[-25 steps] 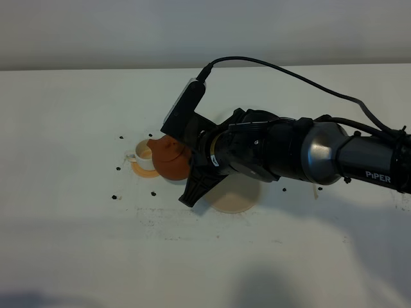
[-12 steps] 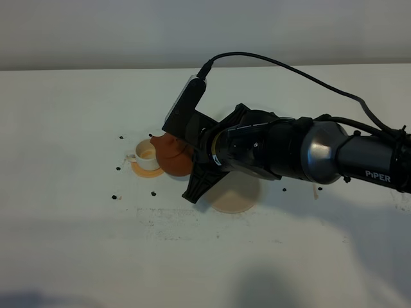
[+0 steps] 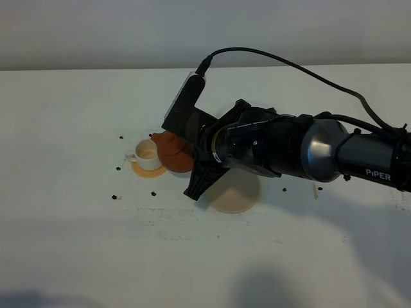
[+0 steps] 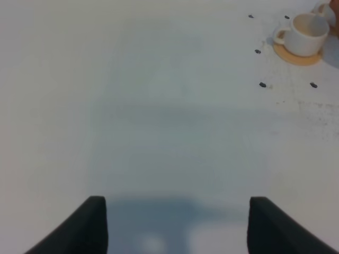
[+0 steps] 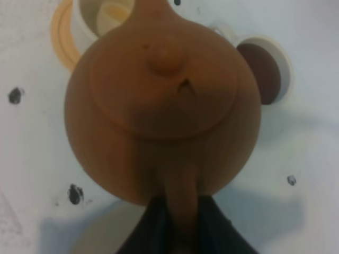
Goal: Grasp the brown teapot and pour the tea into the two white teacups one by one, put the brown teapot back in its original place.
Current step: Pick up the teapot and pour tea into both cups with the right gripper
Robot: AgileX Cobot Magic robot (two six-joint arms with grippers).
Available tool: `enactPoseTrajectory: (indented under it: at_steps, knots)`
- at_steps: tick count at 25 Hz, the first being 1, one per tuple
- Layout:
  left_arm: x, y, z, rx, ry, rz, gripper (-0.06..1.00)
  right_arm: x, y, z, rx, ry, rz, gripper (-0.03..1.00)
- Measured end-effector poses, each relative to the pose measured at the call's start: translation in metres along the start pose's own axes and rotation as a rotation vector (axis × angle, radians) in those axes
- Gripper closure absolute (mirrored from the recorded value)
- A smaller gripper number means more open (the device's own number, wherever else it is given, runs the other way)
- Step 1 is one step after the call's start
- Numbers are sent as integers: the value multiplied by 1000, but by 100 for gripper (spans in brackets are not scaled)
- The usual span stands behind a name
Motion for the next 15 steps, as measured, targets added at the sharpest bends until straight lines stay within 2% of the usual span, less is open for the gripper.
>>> enactPoseTrajectory:
  at_steps: [15]
  knots:
    - [0, 0, 0, 0, 0, 0, 41, -1, 4, 3, 25, -62, 20, 87]
Point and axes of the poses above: a point on each arm's last joint axis where the gripper is mounted, y pointing out along that axis toward the gripper, x along the wrist's bending axis when the last joint is at zero, z = x × y, the point moved 1 cm from there along y, pointing out along that axis toward the gripper, and after that the axes turned 5 degrees about -y, right-handed, at the moved point
